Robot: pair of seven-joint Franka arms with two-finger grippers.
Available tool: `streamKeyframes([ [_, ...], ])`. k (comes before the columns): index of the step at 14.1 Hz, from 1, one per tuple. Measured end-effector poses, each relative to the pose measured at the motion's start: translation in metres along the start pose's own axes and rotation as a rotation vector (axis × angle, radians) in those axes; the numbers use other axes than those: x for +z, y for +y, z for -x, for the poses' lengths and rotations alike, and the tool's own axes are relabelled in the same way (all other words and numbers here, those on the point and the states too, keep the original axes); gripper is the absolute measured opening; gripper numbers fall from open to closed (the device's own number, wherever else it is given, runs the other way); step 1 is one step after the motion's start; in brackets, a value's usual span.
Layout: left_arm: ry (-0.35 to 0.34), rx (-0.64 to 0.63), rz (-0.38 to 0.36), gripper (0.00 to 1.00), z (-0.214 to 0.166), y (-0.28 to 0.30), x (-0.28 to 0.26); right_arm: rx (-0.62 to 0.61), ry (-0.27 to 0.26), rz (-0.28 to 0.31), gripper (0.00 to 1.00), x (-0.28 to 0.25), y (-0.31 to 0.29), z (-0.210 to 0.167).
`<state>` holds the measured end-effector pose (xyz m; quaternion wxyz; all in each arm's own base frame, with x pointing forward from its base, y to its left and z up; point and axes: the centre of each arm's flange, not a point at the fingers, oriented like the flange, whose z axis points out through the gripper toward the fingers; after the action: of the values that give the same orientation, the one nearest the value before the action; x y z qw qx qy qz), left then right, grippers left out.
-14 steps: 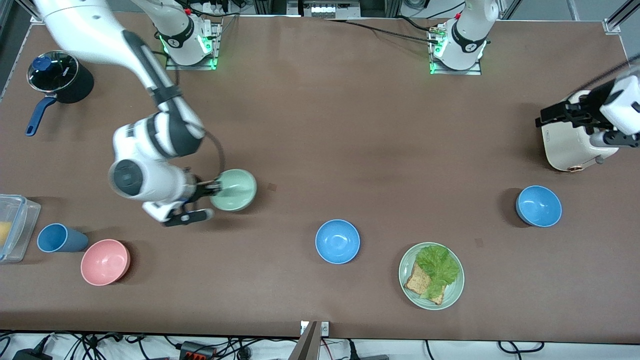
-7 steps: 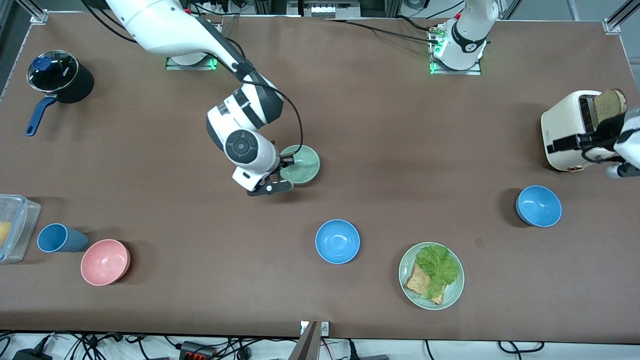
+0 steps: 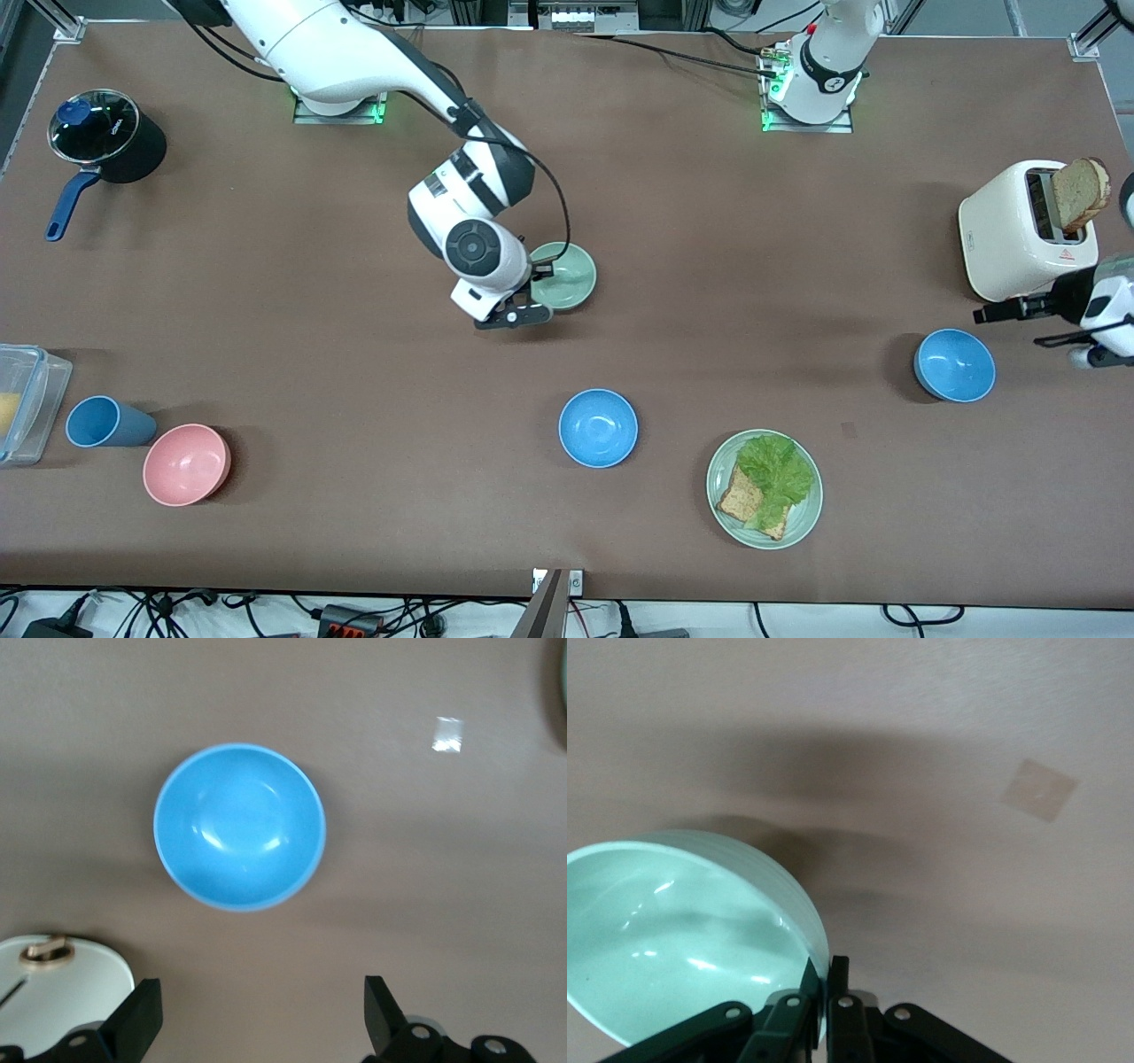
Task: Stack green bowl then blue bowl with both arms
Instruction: 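Carry the green bowl toward the table middle with the right gripper, then release the green bowl with the right gripper while the left gripper reaches the blue bowl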
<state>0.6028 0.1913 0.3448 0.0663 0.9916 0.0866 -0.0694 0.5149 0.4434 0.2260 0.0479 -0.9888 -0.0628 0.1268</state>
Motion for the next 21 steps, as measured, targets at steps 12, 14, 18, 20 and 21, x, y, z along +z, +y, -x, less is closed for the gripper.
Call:
streamKeyframes([
  [12,0.123,0.098,-0.021,1.00,-0.039,-0.039,0.080,0.126,0.171,-0.050,0.88,-0.141,0.025,-0.024],
  [14,0.127,0.099,-0.021,1.00,-0.045,-0.040,0.084,0.174,0.201,-0.042,1.00,-0.196,0.064,-0.024],
  [18,0.132,0.097,-0.020,1.00,-0.055,-0.045,0.089,0.232,0.222,0.019,1.00,-0.284,0.121,-0.007],
  [20,0.133,0.106,-0.021,1.00,-0.055,-0.053,0.090,0.266,0.227,0.021,1.00,-0.318,0.155,-0.007],
  [21,0.134,0.137,-0.023,1.00,-0.054,-0.060,0.089,0.291,0.234,0.016,1.00,-0.329,0.176,-0.011],
])
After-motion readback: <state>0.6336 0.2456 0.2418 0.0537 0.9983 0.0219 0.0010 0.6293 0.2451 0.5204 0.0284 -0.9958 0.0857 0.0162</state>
